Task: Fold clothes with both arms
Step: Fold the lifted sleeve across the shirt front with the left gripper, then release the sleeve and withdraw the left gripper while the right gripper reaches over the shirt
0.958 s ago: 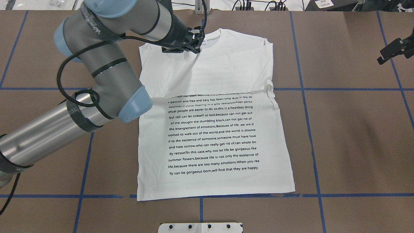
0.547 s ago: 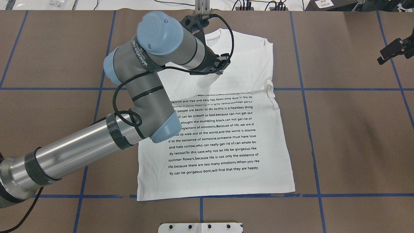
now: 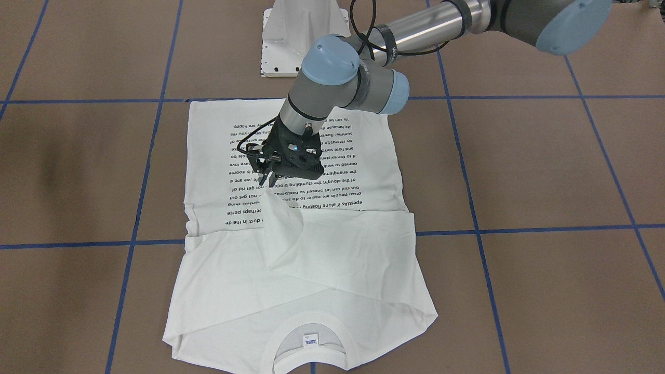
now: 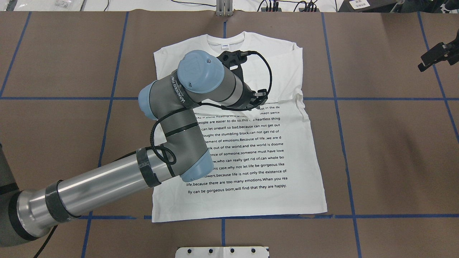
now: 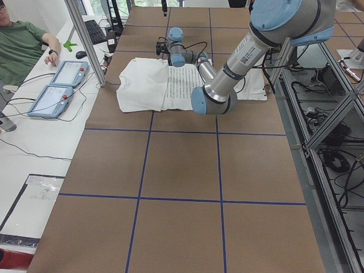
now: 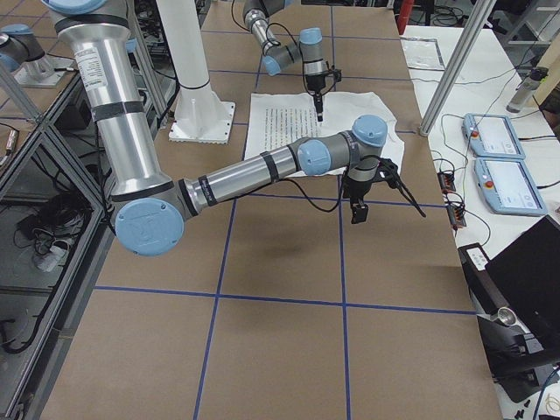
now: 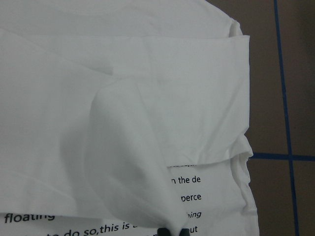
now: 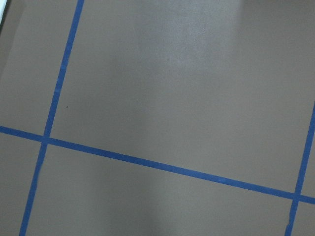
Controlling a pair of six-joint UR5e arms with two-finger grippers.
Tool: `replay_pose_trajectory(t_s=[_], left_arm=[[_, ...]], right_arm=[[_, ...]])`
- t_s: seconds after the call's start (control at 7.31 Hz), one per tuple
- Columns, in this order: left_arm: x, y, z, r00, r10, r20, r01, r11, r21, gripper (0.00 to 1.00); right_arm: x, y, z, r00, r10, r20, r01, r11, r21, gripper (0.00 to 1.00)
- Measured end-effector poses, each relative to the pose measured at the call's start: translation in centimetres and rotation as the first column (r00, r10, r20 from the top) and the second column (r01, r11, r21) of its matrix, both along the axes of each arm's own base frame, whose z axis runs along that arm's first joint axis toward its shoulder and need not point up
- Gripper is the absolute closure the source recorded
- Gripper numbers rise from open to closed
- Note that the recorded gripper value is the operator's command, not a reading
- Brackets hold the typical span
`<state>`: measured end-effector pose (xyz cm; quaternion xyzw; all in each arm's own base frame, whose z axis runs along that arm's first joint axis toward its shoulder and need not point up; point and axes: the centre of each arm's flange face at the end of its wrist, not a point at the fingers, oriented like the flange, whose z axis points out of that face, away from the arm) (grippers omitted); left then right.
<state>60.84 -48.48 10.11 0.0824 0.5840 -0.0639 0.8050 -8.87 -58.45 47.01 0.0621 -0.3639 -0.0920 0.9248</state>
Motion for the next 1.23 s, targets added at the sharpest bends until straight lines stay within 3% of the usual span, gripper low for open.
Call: replay_pose_trajectory(t_s=[0.41,0.82,1.23], left_arm=[[-1.5,0.5,0.6,0.995,0.075,0.061,-0.079,0.995,0.058,0.00],[-13.3,-5.2,6.7,0.964,0.127,0.234,-0.173,0.966,0.190,0.00],[-27.0,-10.9,16.2,0.913,0.121,0.389,-0.258,0.911,0.323,0.00]], right_arm=[[-4.3,-1.0,-4.2,0.999,0.042,0.026,-0.041,0.999,-0.032,0.00],[-14.9,-1.6,-13.6,0.997,0.038,0.063,-0.037,0.999,-0.015,0.00],[-29.2,-1.7,-22.5,0.990,0.139,0.017,-0.137,0.988,-0.072,0.00]])
